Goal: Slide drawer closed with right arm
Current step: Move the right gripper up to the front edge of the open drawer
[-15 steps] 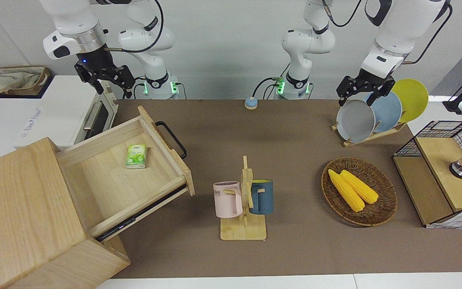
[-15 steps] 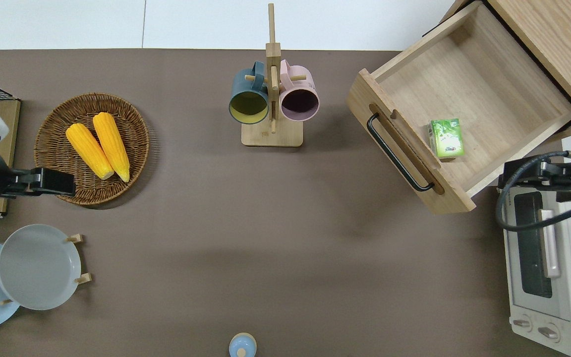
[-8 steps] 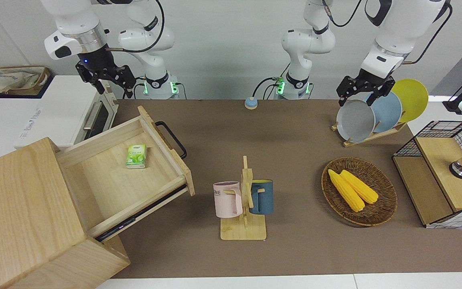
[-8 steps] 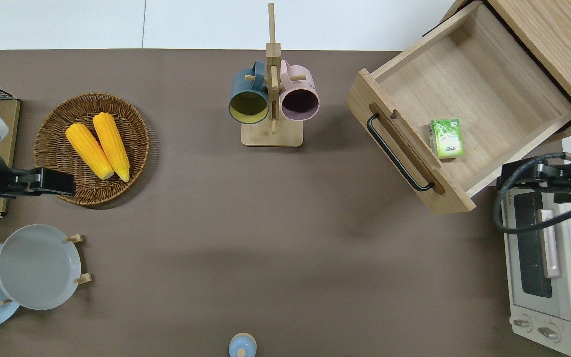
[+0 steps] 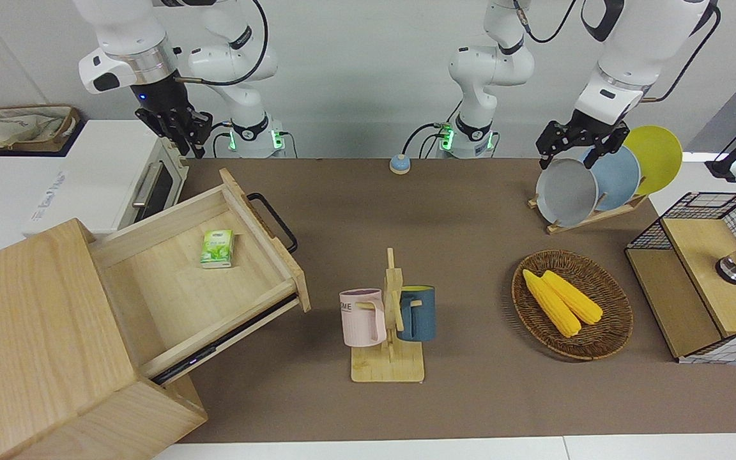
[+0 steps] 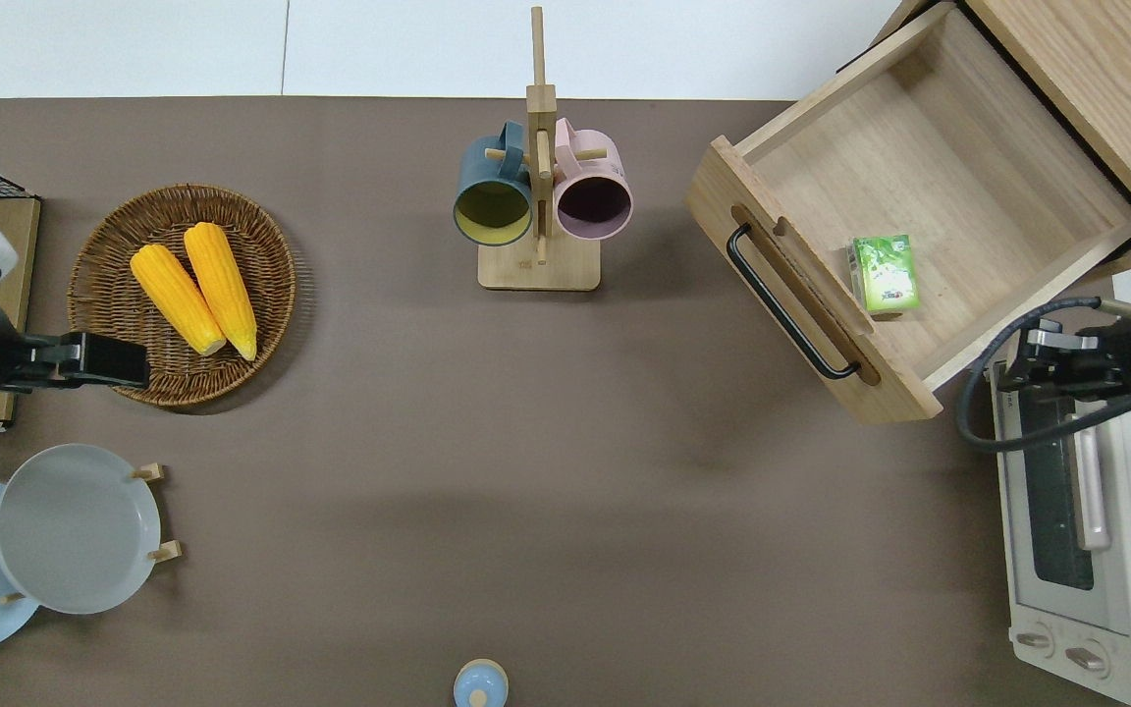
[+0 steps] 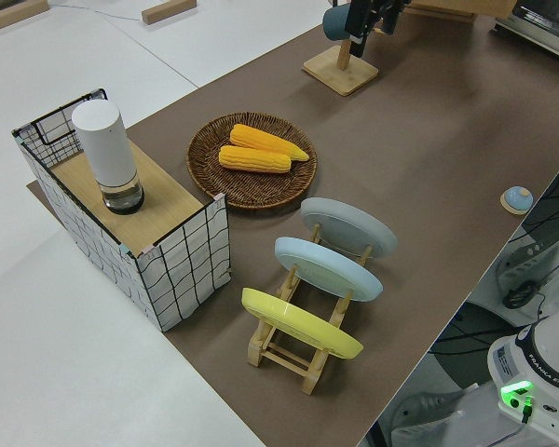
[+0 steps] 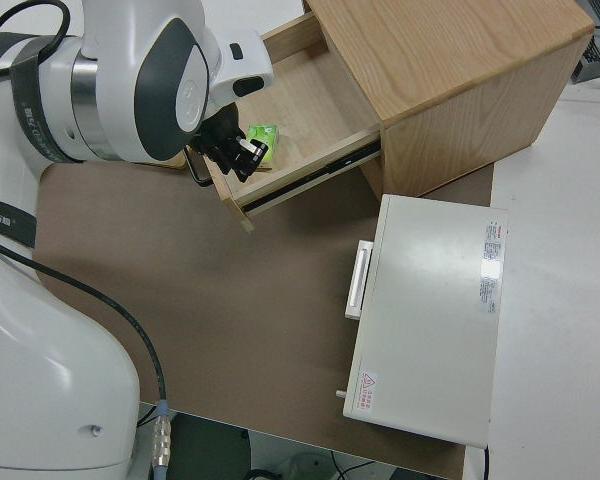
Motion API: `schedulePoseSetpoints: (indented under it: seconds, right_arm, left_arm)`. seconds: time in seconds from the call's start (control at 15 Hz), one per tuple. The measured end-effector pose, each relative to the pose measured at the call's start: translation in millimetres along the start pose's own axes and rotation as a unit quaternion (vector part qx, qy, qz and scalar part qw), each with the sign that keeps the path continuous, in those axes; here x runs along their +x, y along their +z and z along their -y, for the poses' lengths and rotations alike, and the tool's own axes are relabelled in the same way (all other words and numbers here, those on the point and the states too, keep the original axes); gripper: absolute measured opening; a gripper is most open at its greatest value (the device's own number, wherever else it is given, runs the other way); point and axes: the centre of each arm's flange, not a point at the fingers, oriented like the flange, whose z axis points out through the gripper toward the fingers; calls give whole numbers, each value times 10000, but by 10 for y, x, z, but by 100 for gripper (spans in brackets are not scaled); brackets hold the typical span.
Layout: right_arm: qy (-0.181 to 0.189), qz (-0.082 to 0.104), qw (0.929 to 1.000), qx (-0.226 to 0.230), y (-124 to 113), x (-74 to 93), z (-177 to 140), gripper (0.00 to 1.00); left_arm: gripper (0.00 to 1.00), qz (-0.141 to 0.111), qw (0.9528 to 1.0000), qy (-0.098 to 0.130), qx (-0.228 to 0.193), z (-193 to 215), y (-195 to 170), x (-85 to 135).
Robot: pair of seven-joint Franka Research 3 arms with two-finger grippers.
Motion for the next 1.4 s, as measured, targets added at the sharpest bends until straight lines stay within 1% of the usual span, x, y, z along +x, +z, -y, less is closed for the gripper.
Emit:
schedulePoseSetpoints:
  seconds: [0.07, 0.2, 0.27, 0.33, 0.4, 0.47, 0.6, 0.73, 1.0, 1.4]
  right_arm:
    - [-9, 11, 10000, -5, 2, -6, 9, 15]
    - [4, 17, 10000, -10, 5, -22, 46, 14]
    - [79, 18, 10000, -12, 6, -31, 67, 7]
    - [171, 18, 9999, -13, 6, -40, 89, 4]
    - [219, 21, 9998, -16, 8, -50, 113, 4]
    - [257, 38, 9997, -26, 12, -70, 149, 1]
    - [350, 104, 9993, -61, 27, -118, 220, 1]
    - [546, 145, 9984, -58, 30, -175, 319, 1]
    - [964, 145, 9952, -69, 13, -316, 568, 1]
    - [1761, 290, 9839, 120, -12, -504, 846, 1]
  left_arm:
    - [100, 0, 10000, 0, 0, 0, 0, 0]
    - [99, 0, 10000, 0, 0, 0, 0, 0]
    - [100, 0, 10000, 0, 0, 0, 0, 0]
    - [100, 0, 10000, 0, 0, 0, 0, 0]
    - [99, 0, 10000, 0, 0, 0, 0, 0]
    - [100, 0, 10000, 0, 0, 0, 0, 0]
    - [100, 0, 10000, 0, 0, 0, 0, 0]
    - [99, 0, 10000, 0, 0, 0, 0, 0]
    - [100, 0, 10000, 0, 0, 0, 0, 0]
    - [100, 0, 10000, 0, 0, 0, 0, 0]
